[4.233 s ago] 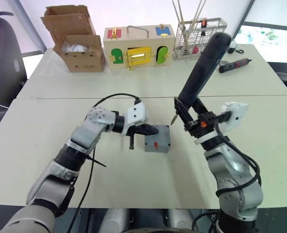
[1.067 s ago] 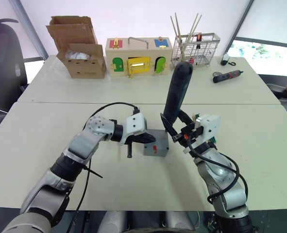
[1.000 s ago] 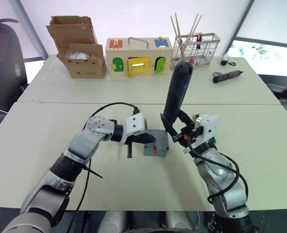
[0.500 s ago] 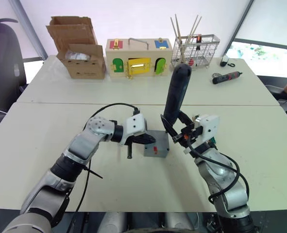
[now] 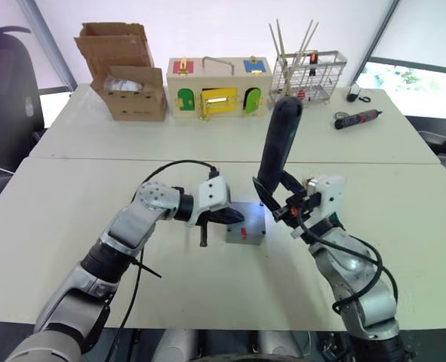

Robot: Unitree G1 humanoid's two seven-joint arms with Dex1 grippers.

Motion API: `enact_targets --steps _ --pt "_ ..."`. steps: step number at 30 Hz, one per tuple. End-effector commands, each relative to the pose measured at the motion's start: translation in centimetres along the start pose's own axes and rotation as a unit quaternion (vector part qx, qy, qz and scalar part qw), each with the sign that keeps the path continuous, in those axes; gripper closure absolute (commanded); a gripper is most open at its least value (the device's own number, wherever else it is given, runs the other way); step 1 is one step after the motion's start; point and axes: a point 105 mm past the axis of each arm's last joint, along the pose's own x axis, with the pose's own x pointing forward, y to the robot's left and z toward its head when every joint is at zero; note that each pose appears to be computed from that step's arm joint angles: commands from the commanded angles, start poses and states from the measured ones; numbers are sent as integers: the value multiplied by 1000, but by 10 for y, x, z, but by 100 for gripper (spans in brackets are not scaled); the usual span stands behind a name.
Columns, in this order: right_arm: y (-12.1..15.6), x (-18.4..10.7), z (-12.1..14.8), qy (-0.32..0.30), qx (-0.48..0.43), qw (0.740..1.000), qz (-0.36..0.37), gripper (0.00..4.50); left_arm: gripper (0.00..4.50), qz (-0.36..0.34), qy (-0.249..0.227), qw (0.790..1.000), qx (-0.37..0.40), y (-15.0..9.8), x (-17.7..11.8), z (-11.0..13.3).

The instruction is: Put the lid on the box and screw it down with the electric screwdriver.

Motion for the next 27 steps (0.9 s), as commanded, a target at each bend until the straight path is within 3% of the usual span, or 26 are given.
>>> enact_targets --steps 1,7,10,13,15,18,22,24,27 --pt "-5 -6 13 14 -4 1000 4 267 450 -2 17 1000 -15 -4 -4 -14" --pt "-8 -8 77 -23 -15 997 67 267 450 26 -53 997 -39 4 -11 6" --pt "-16 -7 106 -33 1 995 96 267 450 27 -62 997 -26 7 -12 13" --pt "-41 -3 133 -58 11 997 55 267 450 35 -81 996 -23 13 -13 21" --pt "-58 -2 137 -51 22 998 21 267 450 47 -104 993 -29 20 -13 30" --pt "-92 -7 135 -10 64 997 -35 267 450 73 -158 984 -40 34 -14 54" --pt "-126 -31 140 38 93 993 -58 267 450 23 -207 977 -48 22 -7 83" --pt "-146 -53 123 139 65 984 -95 267 450 -21 -204 978 -32 5 1 91" --pt "-168 -87 91 279 103 945 -136 267 450 -59 -196 979 -14 -14 10 97"
